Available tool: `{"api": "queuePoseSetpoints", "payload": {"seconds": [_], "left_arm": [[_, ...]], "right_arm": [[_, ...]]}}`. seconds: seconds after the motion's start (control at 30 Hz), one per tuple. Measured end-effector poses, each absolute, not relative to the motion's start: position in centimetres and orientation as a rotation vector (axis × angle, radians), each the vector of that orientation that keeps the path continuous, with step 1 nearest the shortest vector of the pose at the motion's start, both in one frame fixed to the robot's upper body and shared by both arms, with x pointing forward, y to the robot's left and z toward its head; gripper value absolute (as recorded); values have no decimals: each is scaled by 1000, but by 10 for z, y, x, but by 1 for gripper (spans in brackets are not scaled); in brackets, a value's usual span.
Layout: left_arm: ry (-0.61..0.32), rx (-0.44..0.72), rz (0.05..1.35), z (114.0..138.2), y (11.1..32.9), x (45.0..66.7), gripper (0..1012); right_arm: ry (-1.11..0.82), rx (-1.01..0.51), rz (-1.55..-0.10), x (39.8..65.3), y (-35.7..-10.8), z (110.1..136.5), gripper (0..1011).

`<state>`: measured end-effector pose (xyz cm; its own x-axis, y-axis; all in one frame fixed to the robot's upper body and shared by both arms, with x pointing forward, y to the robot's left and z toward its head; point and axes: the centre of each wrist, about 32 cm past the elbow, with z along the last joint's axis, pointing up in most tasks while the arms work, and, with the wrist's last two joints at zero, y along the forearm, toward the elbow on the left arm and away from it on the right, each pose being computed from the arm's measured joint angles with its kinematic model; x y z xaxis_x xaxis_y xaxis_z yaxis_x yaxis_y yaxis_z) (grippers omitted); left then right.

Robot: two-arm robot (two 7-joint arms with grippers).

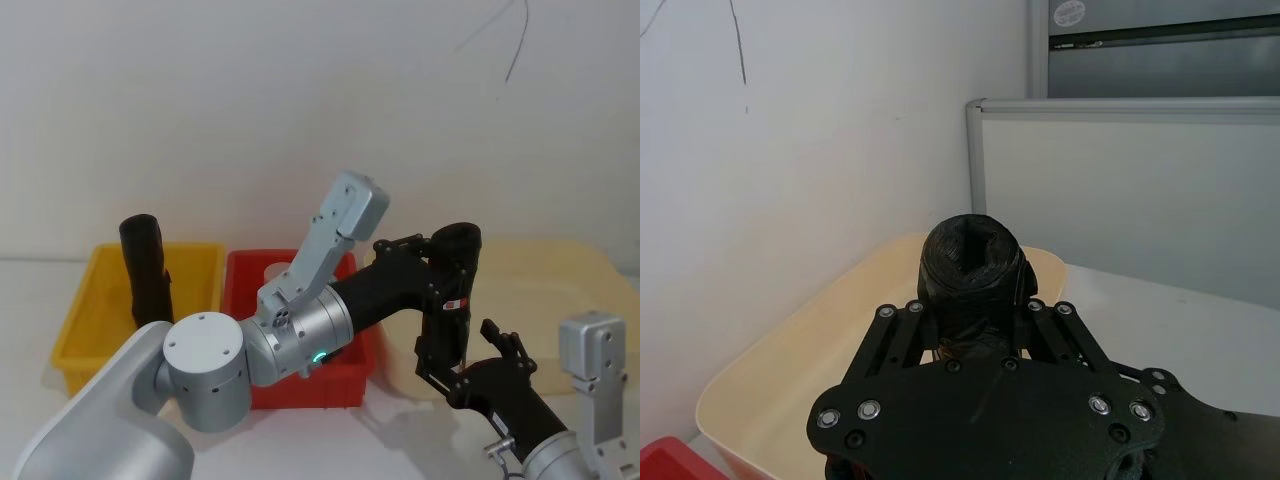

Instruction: Pick up the garbage bag with the one hand and transfer it to the other hand.

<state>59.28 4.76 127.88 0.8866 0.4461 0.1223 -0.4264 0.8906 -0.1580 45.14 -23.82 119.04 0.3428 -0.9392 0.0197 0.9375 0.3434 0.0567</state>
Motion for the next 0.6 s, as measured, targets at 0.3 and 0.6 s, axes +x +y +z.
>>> {"api": "queuePoseSetpoints", "payload": {"seconds": [0.3, 0.6], "left_arm": [[-157, -128, 452, 1279, 47, 593, 358], [-157, -128, 450, 1279, 47, 593, 358]], "right_arm": [[-60, 42, -1208, 459, -235, 1182, 1001], [-53, 42, -1200, 466, -225, 1170, 1001]]}}
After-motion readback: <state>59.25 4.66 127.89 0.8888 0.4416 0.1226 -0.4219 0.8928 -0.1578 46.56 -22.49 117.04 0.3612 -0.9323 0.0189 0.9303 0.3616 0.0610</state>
